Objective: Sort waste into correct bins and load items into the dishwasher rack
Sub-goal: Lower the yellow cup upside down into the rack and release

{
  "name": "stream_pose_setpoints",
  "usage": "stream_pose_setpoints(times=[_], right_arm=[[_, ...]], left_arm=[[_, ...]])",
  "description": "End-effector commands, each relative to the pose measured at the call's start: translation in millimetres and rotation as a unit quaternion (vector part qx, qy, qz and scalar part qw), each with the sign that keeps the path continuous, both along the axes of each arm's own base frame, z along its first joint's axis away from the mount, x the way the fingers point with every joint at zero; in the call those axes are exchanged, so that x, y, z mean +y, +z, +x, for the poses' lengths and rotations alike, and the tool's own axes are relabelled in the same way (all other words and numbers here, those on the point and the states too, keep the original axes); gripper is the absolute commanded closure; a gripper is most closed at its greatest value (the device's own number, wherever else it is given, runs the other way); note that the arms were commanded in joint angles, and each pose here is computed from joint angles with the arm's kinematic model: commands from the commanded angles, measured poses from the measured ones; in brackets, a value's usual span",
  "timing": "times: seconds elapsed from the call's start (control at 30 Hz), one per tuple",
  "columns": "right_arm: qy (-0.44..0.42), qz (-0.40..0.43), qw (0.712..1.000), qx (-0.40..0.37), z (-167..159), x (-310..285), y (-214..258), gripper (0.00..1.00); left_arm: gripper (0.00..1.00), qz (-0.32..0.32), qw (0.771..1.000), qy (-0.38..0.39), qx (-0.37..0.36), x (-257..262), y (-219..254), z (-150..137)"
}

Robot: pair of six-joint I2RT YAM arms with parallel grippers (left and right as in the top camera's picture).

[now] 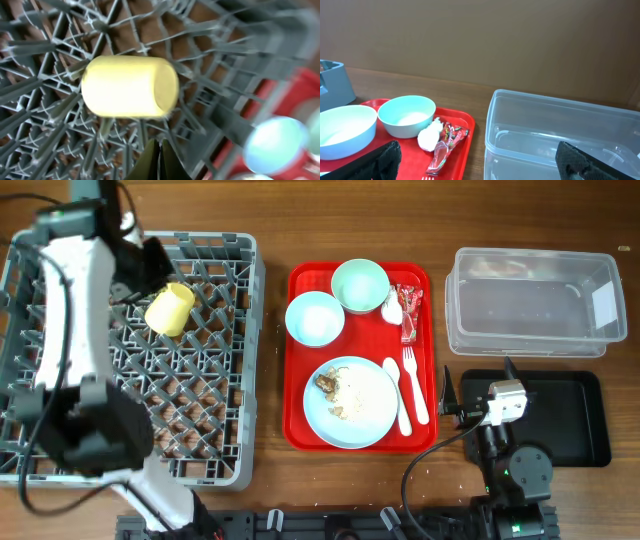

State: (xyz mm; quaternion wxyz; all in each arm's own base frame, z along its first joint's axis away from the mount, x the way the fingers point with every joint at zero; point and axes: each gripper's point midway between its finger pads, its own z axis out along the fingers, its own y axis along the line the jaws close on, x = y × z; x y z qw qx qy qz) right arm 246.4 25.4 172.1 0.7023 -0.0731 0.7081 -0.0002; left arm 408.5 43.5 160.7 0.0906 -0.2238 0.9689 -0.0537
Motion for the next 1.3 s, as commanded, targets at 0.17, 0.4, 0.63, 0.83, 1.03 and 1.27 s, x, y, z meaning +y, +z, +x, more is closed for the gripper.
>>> stream_pose_setpoints(times=[0.17, 0.4, 0.63, 0.83, 1.03, 1.27], right_arm=[[0.005, -0.004, 1.0, -0.005, -0.4, 1.8, 1.8, 0.0], [0.005, -0.004, 1.0, -0.005, -0.4, 1.8, 1.8, 0.0], [0.005, -0.004, 1.0, -0.005, -0.4, 1.8, 1.8, 0.0], [0.005, -0.004, 1.0, -0.005, -0.4, 1.8, 1.8, 0.0], [0.005, -0.004, 1.0, -0.005, -0.4, 1.8, 1.8, 0.0], [0.005, -0.004, 1.0, -0.005, -0.4, 1.8, 1.8, 0.0]], left_arm=[[0.96, -0.021, 0.998, 0.006, -0.052, -3.7, -29.3, 51.0], [0.96, -0.063, 0.998, 0.008, -0.009, -17.4, -60.2, 39.5], [0.96, 0.042, 0.996, 0.073, 0.016, 20.8, -47.0, 20.9], [0.96, 0.155, 0.972, 0.174, -0.024, 78.1, 25.9, -12.9], [0.96, 0.003, 0.988, 0.149, -0.031, 37.6, 25.4, -8.8], [0.96, -0.074, 0.996, 0.045, 0.022, -16.4, -31.2, -9.0]])
